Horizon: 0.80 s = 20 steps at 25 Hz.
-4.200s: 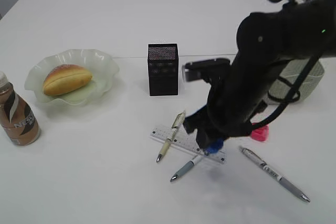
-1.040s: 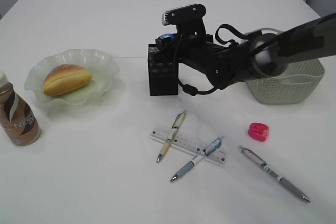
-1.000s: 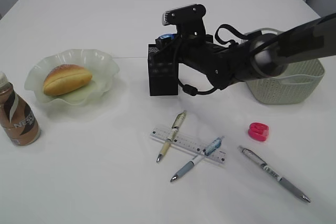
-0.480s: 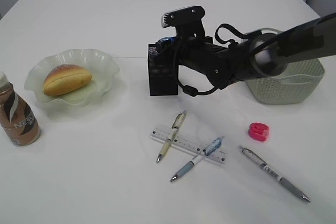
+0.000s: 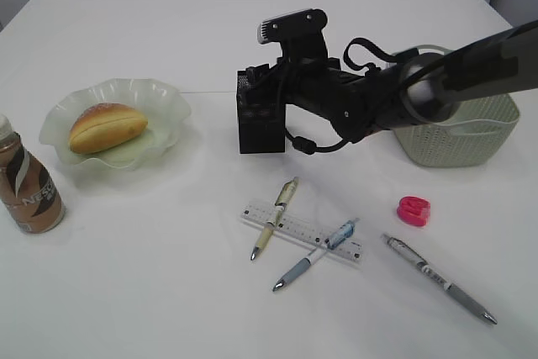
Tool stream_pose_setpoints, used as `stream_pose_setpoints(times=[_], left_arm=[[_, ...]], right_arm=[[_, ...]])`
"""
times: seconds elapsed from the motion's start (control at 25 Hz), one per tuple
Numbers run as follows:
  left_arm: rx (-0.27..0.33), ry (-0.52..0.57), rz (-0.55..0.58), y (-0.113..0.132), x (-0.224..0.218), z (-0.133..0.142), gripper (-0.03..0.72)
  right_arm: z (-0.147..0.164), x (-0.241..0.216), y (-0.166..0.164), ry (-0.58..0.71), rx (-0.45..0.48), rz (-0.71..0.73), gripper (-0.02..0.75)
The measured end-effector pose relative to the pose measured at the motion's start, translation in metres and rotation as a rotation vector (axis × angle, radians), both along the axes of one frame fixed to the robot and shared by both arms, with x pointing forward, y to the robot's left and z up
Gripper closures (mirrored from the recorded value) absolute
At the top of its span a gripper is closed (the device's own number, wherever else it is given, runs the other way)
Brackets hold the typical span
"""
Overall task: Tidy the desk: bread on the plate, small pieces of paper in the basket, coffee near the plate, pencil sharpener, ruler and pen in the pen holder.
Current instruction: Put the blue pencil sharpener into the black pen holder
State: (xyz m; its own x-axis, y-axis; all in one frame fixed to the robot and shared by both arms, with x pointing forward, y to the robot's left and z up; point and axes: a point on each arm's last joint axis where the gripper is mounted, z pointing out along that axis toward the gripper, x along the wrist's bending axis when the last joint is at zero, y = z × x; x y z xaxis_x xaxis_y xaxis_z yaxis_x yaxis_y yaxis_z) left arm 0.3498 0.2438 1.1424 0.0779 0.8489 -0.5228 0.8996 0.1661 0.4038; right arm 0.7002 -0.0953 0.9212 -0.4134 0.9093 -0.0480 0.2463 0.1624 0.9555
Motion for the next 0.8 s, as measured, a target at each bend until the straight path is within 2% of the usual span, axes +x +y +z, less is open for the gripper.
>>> stream_pose_setpoints(times=[0.24,0.4,0.56,0.8], left_arm=[[0.0,0.0,0.0,0.0,0.0,0.0,0.191],[0.0,0.0,0.0,0.0,0.0,0.0,0.191],[0.0,0.0,0.0,0.0,0.0,0.0,0.191],[0.0,0.0,0.0,0.0,0.0,0.0,0.191]], right_arm=[[0.005,-0.001,0.0,0.001,0.0,0.0,0.277],[0.037,-0.005,-0.001,-0.028,-0.003,0.01,0.274],[0.07,-0.015,-0.005,-0.016,-0.09,0.051,0.274],[0.106,-0.039,-0.019,0.161,-0.2,0.036,0.274]])
